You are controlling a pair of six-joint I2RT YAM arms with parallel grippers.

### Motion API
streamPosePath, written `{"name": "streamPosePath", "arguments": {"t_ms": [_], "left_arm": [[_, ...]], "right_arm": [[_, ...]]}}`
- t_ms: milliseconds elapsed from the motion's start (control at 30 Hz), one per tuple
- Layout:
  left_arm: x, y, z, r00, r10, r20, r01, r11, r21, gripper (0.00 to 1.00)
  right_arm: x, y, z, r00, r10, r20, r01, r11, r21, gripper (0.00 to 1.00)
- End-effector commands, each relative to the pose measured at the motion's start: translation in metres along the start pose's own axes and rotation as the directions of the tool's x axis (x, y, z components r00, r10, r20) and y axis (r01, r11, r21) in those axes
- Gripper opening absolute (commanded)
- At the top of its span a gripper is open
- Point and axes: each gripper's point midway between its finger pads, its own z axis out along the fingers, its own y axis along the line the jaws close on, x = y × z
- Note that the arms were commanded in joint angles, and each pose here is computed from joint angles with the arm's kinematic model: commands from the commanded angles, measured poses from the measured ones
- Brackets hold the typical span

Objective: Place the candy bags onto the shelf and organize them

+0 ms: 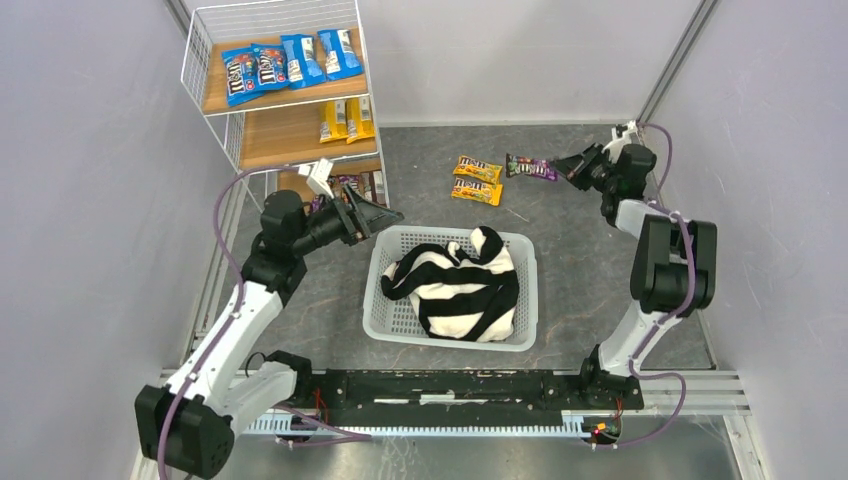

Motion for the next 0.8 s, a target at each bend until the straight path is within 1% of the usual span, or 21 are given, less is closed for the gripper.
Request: {"name": "streamPosePath", "arguments": {"t_ms": [0, 100, 267, 333, 433, 500, 567, 633, 667, 767], "left_arm": [[-0.004, -0.044, 0.016, 1.0, 0.007, -0.029, -0.003, 0.989, 0.146, 0.8], [0.004, -0.053, 0.026, 0.997, -0.001, -0.072, 0.014, 0.985, 0.174, 0.8], [0.004, -0.053, 0.034, 0.995, -0.046, -0.085, 0.06, 0.984, 0.17, 0.81], [0.006, -0.049, 0.038, 0.994, -0.069, -0.089, 0.083, 0.983, 0.162, 0.81], [0.01, -0.038, 0.044, 0.987, -0.136, -0.089, 0.147, 0.981, 0.13, 0.8], [0.011, -0.03, 0.046, 0.982, -0.182, -0.058, 0.188, 0.975, 0.115, 0.79], [0.007, -0.025, 0.044, 0.975, -0.223, 0.018, 0.219, 0.968, 0.122, 0.79], [0.0, -0.029, 0.039, 0.962, -0.253, 0.1, 0.234, 0.957, 0.172, 0.79], [-0.001, -0.026, 0.037, 0.957, -0.264, 0.122, 0.241, 0.955, 0.175, 0.79], [0.004, -0.015, 0.041, 0.955, -0.273, 0.119, 0.256, 0.957, 0.134, 0.78]], "right_arm": [[-0.017, 0.09, -0.028, 0.99, -0.126, 0.067, 0.137, 0.967, -0.215, 0.0], [-0.003, 0.129, -0.041, 0.982, -0.181, 0.047, 0.186, 0.939, -0.29, 0.0], [0.037, 0.176, -0.054, 0.959, -0.284, -0.016, 0.258, 0.893, -0.369, 0.0], [0.056, 0.194, -0.058, 0.953, -0.301, -0.036, 0.261, 0.874, -0.409, 0.0], [0.08, 0.218, -0.064, 0.95, -0.306, -0.064, 0.243, 0.851, -0.465, 0.0], [0.094, 0.231, -0.069, 0.953, -0.292, -0.085, 0.212, 0.838, -0.503, 0.0], [0.107, 0.244, -0.074, 0.954, -0.28, -0.106, 0.182, 0.823, -0.538, 0.0], [0.118, 0.255, -0.077, 0.952, -0.281, -0.12, 0.169, 0.812, -0.559, 0.0], [0.124, 0.26, -0.078, 0.95, -0.284, -0.127, 0.165, 0.806, -0.568, 0.0], [0.136, 0.268, -0.079, 0.948, -0.285, -0.141, 0.154, 0.799, -0.582, 0.0]]}}
